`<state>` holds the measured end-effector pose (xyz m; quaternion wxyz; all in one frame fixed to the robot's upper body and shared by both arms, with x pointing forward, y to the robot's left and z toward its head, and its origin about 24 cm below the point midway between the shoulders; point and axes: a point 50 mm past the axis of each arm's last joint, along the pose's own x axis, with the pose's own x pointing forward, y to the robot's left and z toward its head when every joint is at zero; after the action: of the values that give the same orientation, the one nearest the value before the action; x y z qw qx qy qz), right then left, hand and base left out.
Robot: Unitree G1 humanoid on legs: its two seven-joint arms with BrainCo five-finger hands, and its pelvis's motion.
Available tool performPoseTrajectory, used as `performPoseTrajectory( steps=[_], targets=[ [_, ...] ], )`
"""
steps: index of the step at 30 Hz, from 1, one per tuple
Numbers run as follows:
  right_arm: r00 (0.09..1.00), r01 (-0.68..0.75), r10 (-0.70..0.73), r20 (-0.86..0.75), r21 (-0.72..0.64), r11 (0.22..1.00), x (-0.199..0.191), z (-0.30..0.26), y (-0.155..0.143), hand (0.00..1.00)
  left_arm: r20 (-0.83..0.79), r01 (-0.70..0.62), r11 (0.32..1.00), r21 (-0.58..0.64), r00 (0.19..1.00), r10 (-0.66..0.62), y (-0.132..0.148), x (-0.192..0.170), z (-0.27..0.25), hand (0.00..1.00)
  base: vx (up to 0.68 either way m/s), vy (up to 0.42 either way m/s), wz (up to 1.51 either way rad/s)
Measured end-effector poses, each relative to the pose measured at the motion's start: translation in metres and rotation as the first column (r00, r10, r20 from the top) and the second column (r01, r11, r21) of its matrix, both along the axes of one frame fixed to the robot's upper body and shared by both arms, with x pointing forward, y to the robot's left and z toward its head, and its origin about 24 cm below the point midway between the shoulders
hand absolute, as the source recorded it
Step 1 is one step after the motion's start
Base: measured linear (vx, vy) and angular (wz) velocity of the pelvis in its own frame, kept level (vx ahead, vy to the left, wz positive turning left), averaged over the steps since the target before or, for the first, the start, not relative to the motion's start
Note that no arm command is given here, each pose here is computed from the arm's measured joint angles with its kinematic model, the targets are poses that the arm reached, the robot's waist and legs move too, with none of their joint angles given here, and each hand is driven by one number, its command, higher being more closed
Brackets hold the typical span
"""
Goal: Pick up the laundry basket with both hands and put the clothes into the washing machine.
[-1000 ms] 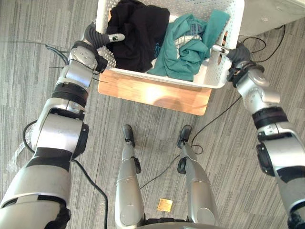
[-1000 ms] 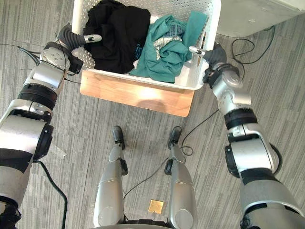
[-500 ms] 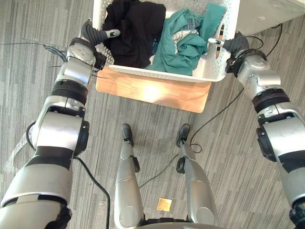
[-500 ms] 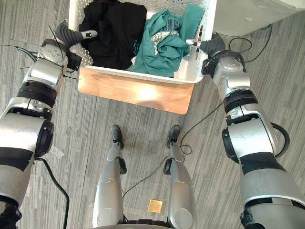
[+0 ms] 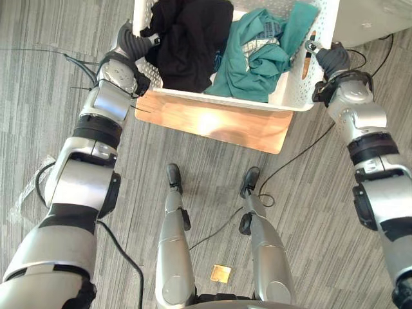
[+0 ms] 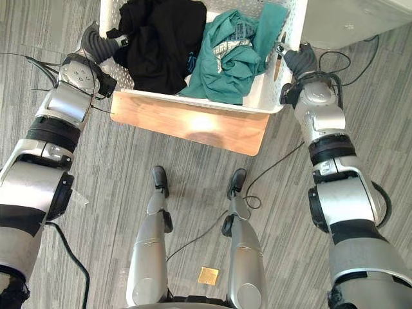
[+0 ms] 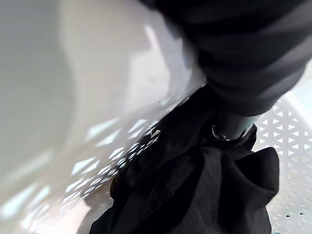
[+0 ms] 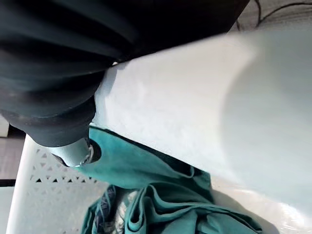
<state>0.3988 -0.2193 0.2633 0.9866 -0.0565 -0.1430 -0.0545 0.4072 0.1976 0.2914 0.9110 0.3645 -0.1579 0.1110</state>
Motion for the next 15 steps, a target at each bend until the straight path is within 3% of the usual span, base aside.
performPoseTrajectory(
  steps=[9, 15],
  targets=[
    [0.985, 0.006, -0.019, 0.173, 0.076, 0.997, -0.030, 0.007, 0.004, 1.00, 0.212, 0.041, 0.994, -0.098, 0.977, -0.019, 0.000, -0.026, 0.010, 1.00, -0.01, 0.014, -0.04],
    [0.992, -0.013, 0.002, 0.129, 0.083, 0.996, -0.046, -0.033, 0.004, 1.00, 0.176, 0.133, 0.966, -0.223, 0.980, -0.095, 0.008, -0.046, -0.045, 1.00, -0.04, 0.008, -0.02]
  ],
)
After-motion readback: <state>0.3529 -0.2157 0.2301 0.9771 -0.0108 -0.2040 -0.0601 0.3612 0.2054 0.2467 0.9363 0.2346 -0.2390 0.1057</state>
